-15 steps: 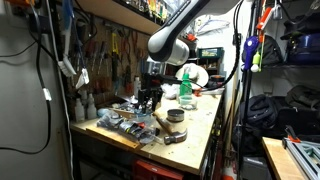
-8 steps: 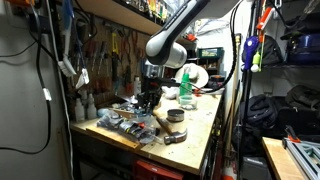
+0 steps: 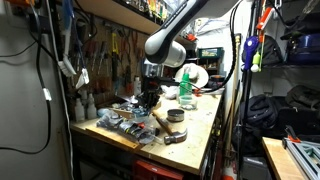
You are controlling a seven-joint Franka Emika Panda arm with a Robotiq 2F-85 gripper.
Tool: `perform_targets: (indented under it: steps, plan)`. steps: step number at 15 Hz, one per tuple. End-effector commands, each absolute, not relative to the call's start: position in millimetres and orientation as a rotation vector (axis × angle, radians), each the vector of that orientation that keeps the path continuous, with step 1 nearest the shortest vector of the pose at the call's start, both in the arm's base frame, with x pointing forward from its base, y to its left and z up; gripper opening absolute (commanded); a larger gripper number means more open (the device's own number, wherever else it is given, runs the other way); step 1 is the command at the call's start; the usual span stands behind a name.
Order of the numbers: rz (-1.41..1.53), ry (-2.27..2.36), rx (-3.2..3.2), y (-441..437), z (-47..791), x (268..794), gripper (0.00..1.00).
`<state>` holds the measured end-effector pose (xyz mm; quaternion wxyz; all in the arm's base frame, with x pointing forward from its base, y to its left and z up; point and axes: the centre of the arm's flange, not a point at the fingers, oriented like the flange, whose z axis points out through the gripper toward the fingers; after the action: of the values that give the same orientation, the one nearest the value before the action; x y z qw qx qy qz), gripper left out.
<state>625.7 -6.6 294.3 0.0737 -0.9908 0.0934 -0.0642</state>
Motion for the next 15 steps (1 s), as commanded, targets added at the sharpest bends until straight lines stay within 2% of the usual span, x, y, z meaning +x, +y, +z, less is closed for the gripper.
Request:
perform_targets:
  steps: [1,6,15]
  plan:
    - [-0.167,0.276,-2.946,-17.3,327.2,605.2,0.03]
    - [-0.195,0.345,-2.973,-48.1,359.5,581.5,0.03]
    - [-0.237,0.616,-2.942,-137.6,358.0,560.3,0.03]
